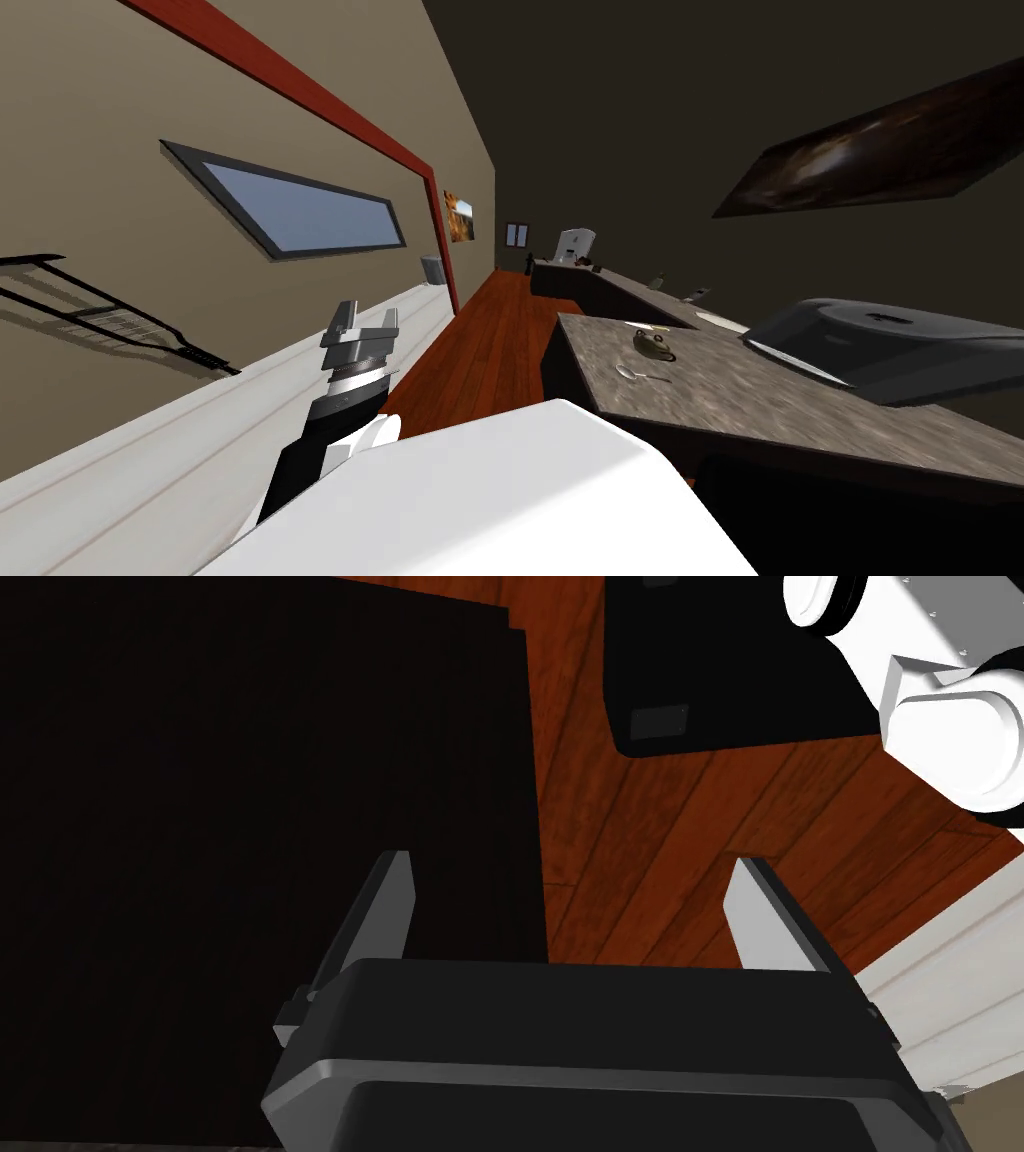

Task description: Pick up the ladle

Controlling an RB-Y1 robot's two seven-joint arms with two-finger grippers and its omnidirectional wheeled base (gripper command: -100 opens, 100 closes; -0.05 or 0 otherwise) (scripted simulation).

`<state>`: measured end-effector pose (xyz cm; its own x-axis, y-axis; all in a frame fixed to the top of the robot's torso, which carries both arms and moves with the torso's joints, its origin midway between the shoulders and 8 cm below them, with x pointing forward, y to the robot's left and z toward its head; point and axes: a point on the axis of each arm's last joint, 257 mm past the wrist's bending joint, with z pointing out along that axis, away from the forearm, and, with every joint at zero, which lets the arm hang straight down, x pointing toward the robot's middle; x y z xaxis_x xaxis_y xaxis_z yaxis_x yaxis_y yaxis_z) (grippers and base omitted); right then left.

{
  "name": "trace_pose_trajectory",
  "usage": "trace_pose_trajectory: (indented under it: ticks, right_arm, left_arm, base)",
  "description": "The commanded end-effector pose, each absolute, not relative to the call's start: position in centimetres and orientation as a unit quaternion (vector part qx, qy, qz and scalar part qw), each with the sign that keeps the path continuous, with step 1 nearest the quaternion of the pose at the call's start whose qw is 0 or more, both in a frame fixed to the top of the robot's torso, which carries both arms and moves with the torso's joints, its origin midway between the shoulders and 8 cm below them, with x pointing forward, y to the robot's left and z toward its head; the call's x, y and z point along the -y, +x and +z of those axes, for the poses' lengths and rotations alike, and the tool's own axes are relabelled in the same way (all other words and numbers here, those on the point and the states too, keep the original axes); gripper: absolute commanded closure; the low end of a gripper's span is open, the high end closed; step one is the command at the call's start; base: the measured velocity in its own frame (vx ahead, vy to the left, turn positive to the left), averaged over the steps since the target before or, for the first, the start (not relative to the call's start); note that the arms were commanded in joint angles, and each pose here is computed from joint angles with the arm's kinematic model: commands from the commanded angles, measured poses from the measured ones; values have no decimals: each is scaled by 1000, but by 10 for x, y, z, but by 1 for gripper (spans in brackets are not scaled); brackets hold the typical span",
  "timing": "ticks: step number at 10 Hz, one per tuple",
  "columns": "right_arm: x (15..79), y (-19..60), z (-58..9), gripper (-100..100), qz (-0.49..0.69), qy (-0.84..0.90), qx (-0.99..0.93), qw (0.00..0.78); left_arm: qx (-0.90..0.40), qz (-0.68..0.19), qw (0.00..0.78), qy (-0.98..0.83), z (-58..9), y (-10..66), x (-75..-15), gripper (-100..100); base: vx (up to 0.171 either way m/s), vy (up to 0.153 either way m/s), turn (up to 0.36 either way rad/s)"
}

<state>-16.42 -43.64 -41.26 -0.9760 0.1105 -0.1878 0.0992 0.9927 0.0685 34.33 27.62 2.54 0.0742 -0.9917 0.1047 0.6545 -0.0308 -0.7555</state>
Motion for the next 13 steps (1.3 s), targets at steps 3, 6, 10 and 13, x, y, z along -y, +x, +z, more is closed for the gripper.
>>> trace_pose_trajectory:
  ticks: [3,6,10,13]
  right_arm:
    - [465,-209,-402,-100,-3,12,-999,40]
    - [501,-253,-380,-100,-39,-20,-999,-18]
    - [518,-273,-368,-100,-56,-54,-996,-49]
    - [550,-298,-344,-100,-84,-89,-988,-92]
  left_arm:
    - [-249,-633,650,-338,25,343,-276,0]
    - [-249,-633,650,-339,25,343,-276,0]
    - [-249,-633,650,-339,25,343,-276,0]
    - [-249,-633,650,-339,25,343,-276,0]
  base:
    - [-22,-36,352]
    - [-17,-39,366]
    - [-12,-39,239]
    - [-13,-38,327]
